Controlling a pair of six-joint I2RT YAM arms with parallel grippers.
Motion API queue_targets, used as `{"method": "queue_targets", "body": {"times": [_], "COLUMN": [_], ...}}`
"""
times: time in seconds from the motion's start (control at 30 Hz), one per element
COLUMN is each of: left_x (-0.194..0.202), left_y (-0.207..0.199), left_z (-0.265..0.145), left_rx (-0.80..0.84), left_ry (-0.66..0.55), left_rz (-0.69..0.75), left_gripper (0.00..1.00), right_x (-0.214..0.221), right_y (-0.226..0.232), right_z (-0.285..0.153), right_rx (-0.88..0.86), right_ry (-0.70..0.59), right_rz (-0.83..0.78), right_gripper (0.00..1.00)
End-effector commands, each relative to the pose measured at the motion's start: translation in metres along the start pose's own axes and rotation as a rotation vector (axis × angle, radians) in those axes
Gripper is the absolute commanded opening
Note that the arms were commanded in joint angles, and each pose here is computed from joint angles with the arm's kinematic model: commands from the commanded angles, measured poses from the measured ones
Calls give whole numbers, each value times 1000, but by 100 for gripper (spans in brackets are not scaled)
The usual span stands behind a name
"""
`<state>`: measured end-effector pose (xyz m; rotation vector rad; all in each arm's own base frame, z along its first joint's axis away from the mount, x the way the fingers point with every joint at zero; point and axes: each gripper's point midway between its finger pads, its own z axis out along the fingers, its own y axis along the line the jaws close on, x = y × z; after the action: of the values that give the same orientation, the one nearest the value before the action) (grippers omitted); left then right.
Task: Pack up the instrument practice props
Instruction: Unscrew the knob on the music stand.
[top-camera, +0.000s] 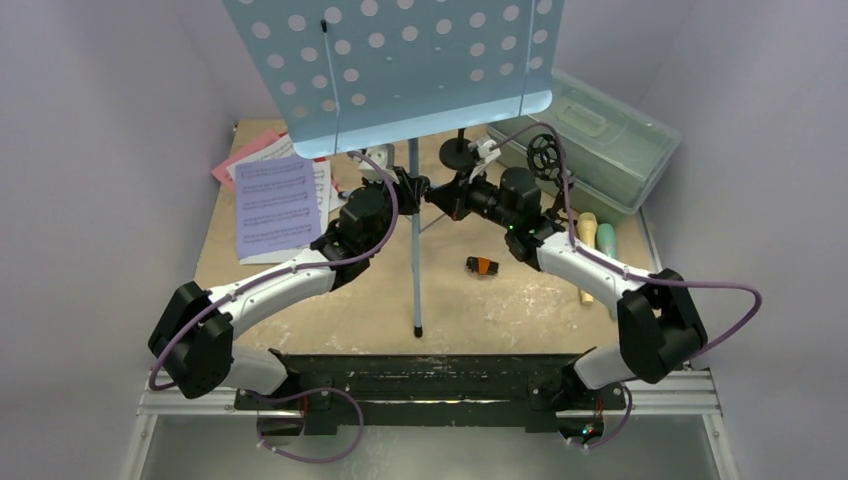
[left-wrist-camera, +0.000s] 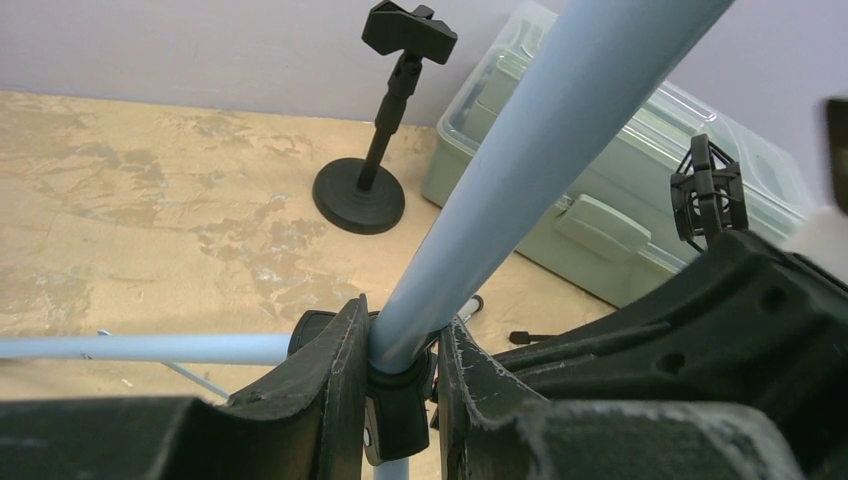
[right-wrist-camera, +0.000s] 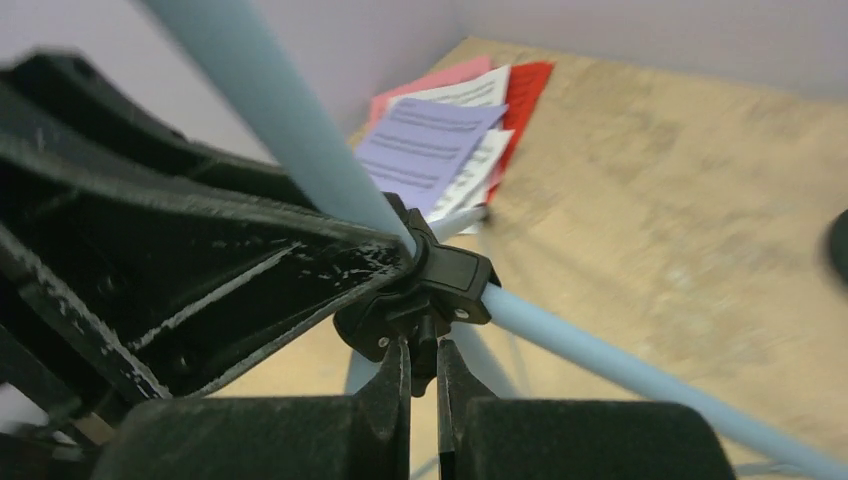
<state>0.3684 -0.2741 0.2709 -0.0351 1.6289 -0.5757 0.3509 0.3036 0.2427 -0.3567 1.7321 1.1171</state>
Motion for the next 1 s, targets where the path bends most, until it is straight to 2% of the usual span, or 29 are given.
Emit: {"method": "queue_targets", "body": {"times": [0.0,0.13,0.23,0.33,0.4,0.47,0.57,0.6,0.7,0.77,0.87,0.97], "left_x": [-19,-20,-21,-21,-20,-21,-22,-21,-21,-19,-14,-11], "left_y": [-14,-13,-13,-13,-13,-12,-12,-12,-11,-10,-15,-20], "left_z": [-5,-6,-6,-6,-5,-5,-4,-4,-6,-7,-13,-23], "left_rx": [37,34,34,32,32,30,28,25,27,37,113,200], "left_ry": [-29,-32,-34,-33,-32,-33,-31,-27,-16,-6,19,32], "left_rz": [-126,-122,-118,-114,-110,-108,-97,-91,-57,-19,59,130], "left_gripper": [0,0,0,0,0,0,0,6,30,42,61,74], "right_x": [-14,-15,-26,-41,-43,-34,-8,-1,3,8,31,42], "right_y": [17,6,-6,-14,-13,-3,12,15,25,24,23,17], "right_z": [9,12,5,-6,-10,-7,-8,-12,-31,-47,-66,-75], "right_rx": [24,141,269,375,378,299,116,61,-104,-177,-258,-294], "right_ry": [14,53,31,-22,-31,-6,86,126,193,241,309,330], "right_rz": [-733,-1026,-1188,-1253,-1243,-1201,-1097,-1066,-954,-913,-938,-920], "right_gripper": [0,0,0,0,0,14,48,56,68,70,74,76]}}
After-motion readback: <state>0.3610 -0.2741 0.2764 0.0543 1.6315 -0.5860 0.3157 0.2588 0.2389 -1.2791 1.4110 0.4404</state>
